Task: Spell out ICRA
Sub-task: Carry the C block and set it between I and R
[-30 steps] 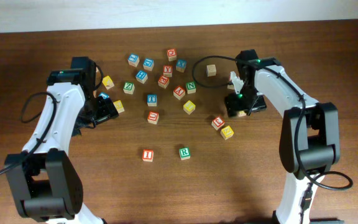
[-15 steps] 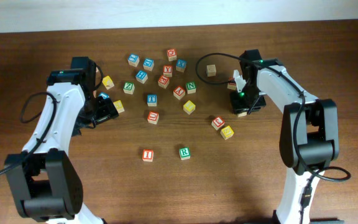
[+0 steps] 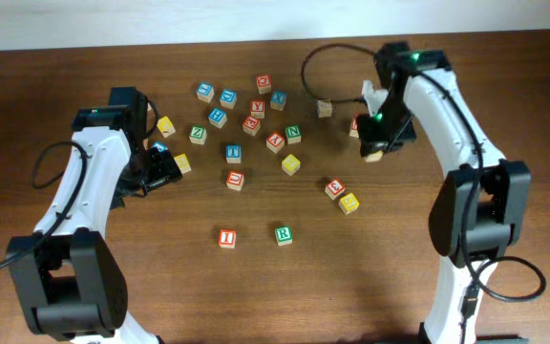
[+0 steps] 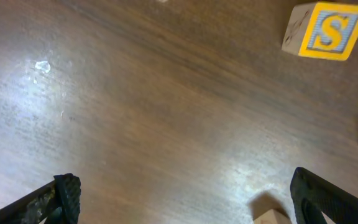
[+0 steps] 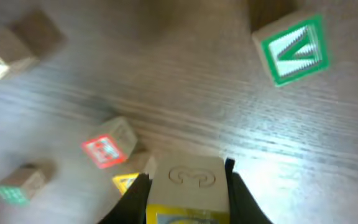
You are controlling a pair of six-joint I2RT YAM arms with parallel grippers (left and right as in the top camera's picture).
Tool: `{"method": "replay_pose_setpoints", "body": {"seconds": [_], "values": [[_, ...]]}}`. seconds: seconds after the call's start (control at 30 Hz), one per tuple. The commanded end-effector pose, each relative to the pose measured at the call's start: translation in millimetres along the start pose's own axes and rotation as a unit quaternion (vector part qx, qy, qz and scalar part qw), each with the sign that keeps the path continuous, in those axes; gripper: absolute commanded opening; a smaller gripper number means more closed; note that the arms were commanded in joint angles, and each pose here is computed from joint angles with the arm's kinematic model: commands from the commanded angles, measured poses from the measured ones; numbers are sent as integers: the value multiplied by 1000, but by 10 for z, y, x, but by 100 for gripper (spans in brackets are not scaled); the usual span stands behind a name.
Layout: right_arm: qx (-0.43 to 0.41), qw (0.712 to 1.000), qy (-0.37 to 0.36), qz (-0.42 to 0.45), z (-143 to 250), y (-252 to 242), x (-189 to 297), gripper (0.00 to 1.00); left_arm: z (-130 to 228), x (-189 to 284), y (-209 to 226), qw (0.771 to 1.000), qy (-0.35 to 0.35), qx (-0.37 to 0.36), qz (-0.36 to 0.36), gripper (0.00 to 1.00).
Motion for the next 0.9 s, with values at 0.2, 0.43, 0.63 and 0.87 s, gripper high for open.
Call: {"method": "replay_pose_setpoints", "body": {"seconds": [0.2,0.43,0.63,0.87], "values": [[117,987,-49,-102,866,889,1272,22,-7,-10,26,1000,0,7,-7,99],[171,980,-24,-100,1430,1570,1201,23,-7,-10,26,1000,0,7,-7,99],[111,990,-15,-83,1551,2141,120,23,-7,-10,26,1000,0,7,-7,99],[35,995,-37,-83,1623,2215,-693,22,-5,-9,23,1000,0,7,-7,99]]}}
Point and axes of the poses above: each gripper's point midway between its finger pads, its own x axis back along the fingers, its own y axis along the line the jaws close on, z = x × y, the point moved 3 cm from there along x, back along the fingers, and after that the axes turned 10 degrees about -x, right-handed, at the moved point
